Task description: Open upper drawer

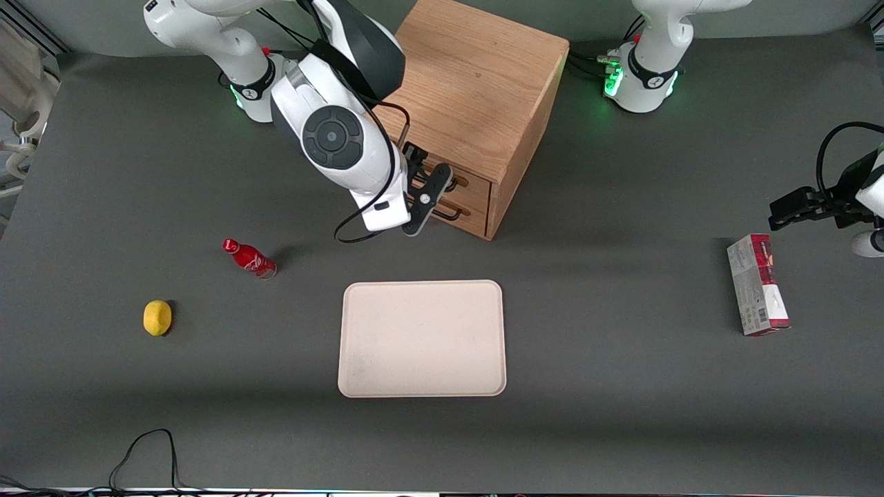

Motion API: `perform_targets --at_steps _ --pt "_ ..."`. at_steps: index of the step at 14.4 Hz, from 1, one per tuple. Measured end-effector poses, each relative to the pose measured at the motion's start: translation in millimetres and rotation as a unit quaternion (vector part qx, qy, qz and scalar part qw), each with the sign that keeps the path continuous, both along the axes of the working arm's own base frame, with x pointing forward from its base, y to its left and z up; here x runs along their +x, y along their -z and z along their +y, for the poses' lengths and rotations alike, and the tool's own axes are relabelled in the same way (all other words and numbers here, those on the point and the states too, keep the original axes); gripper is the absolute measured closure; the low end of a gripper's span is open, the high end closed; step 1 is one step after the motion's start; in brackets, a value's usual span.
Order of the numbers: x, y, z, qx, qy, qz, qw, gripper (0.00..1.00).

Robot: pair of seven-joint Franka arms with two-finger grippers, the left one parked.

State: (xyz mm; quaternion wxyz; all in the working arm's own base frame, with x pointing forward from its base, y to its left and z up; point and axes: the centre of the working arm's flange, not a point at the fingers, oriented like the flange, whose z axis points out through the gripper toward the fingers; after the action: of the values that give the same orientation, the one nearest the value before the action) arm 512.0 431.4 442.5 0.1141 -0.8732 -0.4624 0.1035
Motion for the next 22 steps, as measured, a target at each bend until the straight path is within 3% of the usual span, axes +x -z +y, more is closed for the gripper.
perform_targets --at_steps 13,22 --pt "-12 29 5 -0.01 -0.006 0.01 0.9999 0.0" --pt "-22 48 -2 0.007 -0.027 -0.011 0.9995 0.0"
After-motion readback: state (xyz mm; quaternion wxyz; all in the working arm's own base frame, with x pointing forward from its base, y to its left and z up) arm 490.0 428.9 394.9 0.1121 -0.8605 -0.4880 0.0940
